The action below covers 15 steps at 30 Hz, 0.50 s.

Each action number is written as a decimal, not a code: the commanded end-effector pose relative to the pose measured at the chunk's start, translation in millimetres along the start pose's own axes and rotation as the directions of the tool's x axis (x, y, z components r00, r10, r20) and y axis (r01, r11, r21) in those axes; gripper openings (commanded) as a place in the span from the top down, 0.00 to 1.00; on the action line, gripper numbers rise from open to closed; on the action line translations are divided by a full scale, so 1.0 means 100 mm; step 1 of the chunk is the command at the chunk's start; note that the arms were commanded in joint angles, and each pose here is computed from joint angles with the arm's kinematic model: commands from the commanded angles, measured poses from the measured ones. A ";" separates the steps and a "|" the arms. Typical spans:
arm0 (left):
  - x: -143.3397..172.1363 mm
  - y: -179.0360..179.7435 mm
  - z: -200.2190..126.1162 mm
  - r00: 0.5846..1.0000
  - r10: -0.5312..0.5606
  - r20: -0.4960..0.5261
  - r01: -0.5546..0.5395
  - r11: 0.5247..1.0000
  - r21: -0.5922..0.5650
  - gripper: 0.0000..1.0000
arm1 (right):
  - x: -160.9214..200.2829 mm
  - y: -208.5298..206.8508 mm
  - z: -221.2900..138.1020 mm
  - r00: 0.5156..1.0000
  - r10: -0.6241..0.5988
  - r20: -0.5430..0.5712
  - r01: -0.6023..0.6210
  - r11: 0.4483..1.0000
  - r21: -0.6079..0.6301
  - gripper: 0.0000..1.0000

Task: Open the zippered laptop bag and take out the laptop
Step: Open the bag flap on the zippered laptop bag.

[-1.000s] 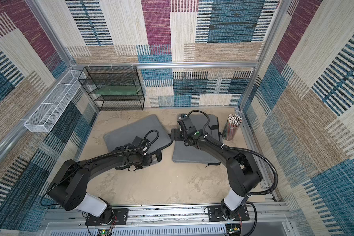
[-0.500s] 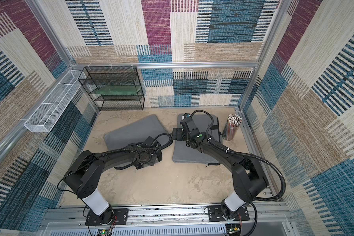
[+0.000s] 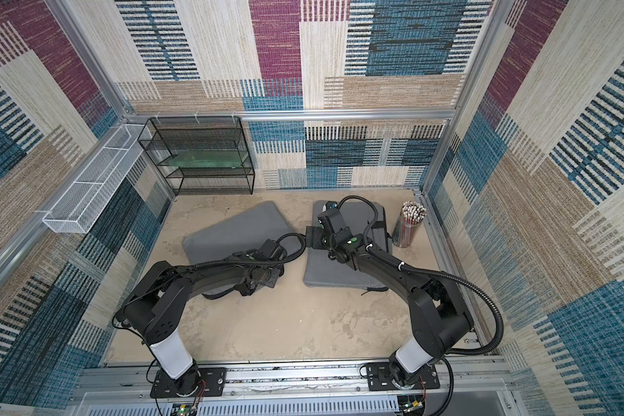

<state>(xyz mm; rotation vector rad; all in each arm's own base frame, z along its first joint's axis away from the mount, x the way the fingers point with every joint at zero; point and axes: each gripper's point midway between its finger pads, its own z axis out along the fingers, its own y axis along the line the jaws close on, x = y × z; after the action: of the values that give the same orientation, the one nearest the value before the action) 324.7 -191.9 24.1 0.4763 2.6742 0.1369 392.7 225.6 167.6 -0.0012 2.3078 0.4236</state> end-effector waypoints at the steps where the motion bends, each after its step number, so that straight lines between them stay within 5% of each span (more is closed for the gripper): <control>1: 0.20 0.02 -0.06 0.996 0.027 -0.090 -0.026 1.000 0.010 1.00 | -0.04 0.04 0.00 0.999 0.022 0.025 -0.021 1.000 -0.021 0.05; 8: -0.05 -0.08 -0.42 1.000 -0.005 -0.006 0.006 0.994 0.112 1.00 | 0.12 0.12 0.01 0.999 0.043 -0.009 -0.044 0.995 -0.091 0.05; 15: -0.21 -0.20 -0.71 0.997 -0.034 0.063 0.019 0.972 0.234 1.00 | 0.36 0.50 -0.02 0.995 0.054 -0.088 -0.081 0.939 -0.334 0.05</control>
<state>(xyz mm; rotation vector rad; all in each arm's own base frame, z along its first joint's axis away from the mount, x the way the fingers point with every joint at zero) 310.6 -210.1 84.4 0.4885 2.6440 -0.1089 365.7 249.4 139.1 -0.0513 2.3603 0.6419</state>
